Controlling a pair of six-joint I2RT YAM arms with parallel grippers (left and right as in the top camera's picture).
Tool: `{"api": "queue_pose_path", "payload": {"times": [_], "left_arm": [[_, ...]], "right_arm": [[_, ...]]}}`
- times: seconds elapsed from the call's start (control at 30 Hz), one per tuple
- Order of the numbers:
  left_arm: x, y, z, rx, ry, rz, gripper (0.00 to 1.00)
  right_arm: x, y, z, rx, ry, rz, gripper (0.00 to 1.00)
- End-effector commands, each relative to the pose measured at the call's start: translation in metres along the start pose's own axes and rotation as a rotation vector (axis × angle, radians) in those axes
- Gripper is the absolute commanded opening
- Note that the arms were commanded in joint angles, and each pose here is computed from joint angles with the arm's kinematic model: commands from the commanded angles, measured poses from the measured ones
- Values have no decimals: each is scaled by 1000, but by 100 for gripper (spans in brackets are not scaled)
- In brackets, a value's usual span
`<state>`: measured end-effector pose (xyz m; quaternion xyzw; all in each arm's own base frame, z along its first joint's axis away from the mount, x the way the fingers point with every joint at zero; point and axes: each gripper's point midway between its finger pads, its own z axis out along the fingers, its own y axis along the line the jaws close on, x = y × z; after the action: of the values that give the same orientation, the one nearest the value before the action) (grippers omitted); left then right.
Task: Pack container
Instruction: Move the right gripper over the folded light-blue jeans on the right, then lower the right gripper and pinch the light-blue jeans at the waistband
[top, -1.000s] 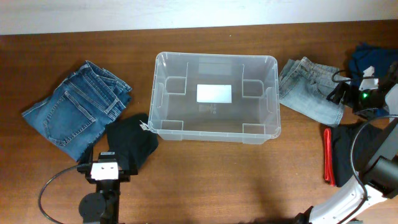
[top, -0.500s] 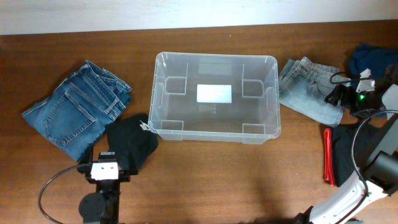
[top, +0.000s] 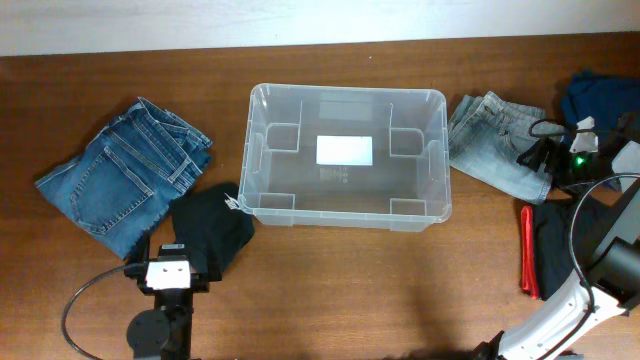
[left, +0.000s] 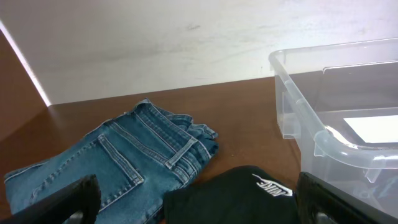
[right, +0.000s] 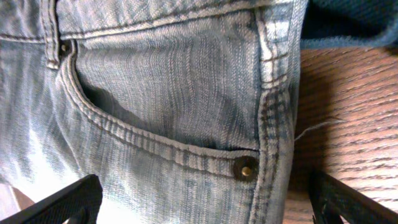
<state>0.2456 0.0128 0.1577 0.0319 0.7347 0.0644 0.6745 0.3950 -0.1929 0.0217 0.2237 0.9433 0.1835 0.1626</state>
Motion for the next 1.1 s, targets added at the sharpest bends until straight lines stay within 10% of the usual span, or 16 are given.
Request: {"api": "queue_pose_path", "payload": {"times": [0.0, 0.6, 1.07], "left_arm": [[1, -1, 0, 7, -3, 16, 100], [1, -1, 0, 7, -3, 16, 100], [1, -1, 0, 7, -3, 16, 100]], "right_arm": [[26, 1, 18, -45, 71, 95, 99], [43, -7, 37, -41, 71, 99, 69], [40, 13, 39, -168, 39, 48, 64]]}}
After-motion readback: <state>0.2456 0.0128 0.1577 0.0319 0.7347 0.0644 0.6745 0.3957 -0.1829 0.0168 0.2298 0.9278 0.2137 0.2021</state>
